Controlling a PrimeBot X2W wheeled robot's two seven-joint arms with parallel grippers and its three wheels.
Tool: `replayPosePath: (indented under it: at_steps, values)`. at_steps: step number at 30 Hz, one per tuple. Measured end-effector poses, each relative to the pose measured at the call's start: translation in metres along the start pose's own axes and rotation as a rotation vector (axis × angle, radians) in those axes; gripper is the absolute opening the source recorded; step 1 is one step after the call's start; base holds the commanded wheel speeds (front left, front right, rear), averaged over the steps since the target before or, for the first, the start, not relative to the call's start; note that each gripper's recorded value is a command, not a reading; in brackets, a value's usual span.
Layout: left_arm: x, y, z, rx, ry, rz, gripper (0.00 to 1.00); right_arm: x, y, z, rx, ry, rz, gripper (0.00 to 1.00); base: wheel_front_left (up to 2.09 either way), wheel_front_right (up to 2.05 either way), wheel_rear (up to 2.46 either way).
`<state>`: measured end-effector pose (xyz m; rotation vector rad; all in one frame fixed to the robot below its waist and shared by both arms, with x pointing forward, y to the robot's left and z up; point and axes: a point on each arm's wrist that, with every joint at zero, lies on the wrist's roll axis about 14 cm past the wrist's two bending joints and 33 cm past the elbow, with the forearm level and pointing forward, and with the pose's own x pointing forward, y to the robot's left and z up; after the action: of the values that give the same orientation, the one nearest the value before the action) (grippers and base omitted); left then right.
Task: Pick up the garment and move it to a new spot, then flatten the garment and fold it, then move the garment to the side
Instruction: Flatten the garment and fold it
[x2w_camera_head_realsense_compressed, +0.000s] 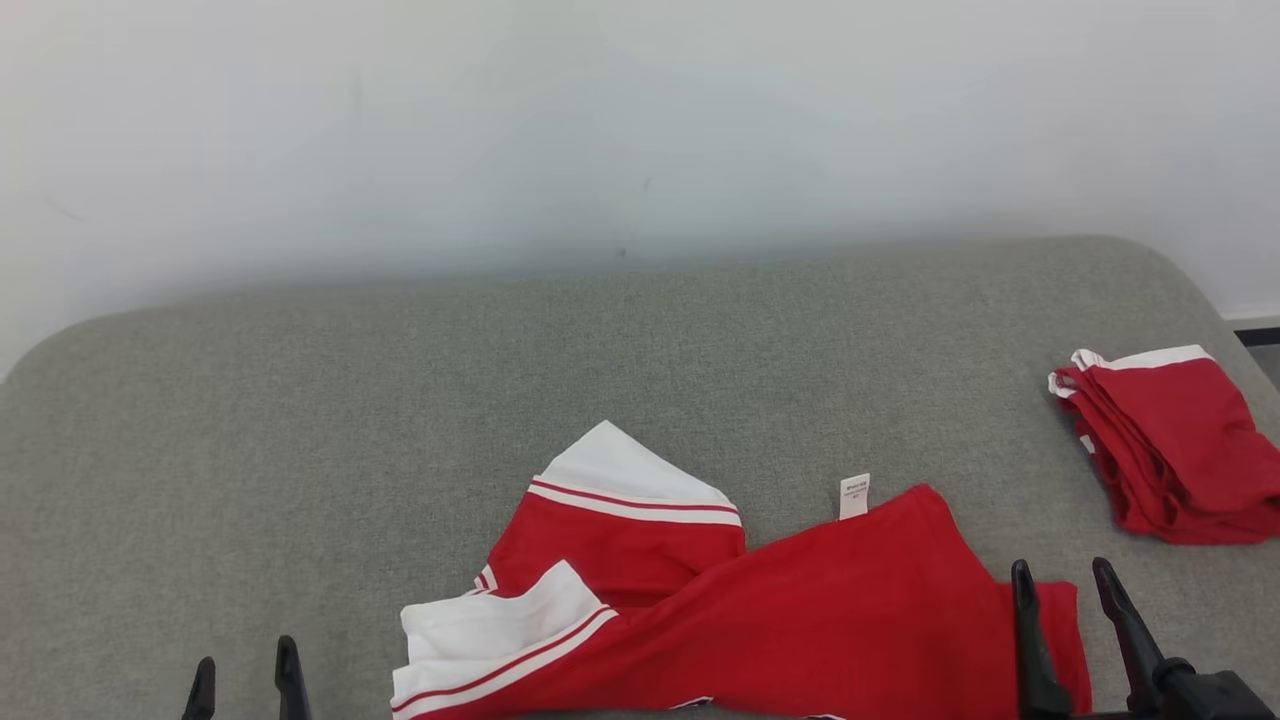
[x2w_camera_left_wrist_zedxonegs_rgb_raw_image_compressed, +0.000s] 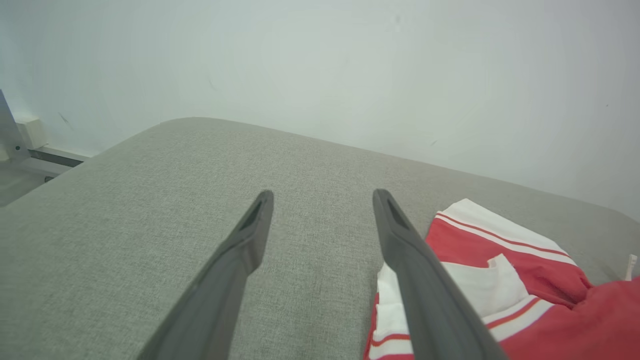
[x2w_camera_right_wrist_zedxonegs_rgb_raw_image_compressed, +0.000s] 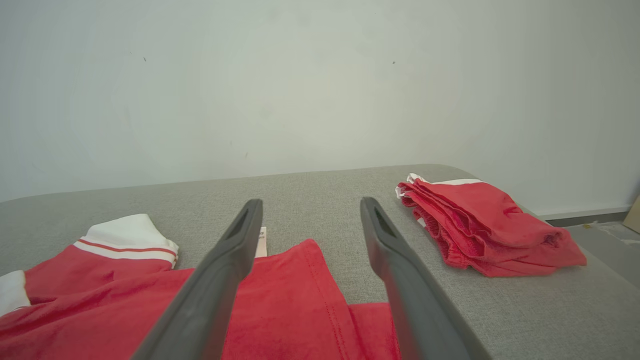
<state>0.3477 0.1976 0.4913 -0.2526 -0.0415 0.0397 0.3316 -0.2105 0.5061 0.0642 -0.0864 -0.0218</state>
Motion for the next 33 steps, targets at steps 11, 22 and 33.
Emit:
replayPosePath:
  at_steps: [11, 22, 33]
  values:
    - [-0.012, 0.006, 0.008, 0.036, -0.029, -0.003, 1.0, -0.009, 0.006, -0.01, 0.014, 0.027, 0.016, 1.0, 0.0, 0.0, 0.0]
    - [-0.017, 0.008, 0.0, 0.048, -0.003, -0.007, 1.0, -0.017, 0.005, -0.016, 0.007, 0.048, 0.017, 1.0, 0.0, 0.0, 0.0]
    - [-0.016, 0.008, -0.005, 0.049, 0.016, -0.008, 1.0, -0.015, 0.009, -0.015, 0.008, 0.045, 0.028, 1.0, 0.0, 0.0, 0.0]
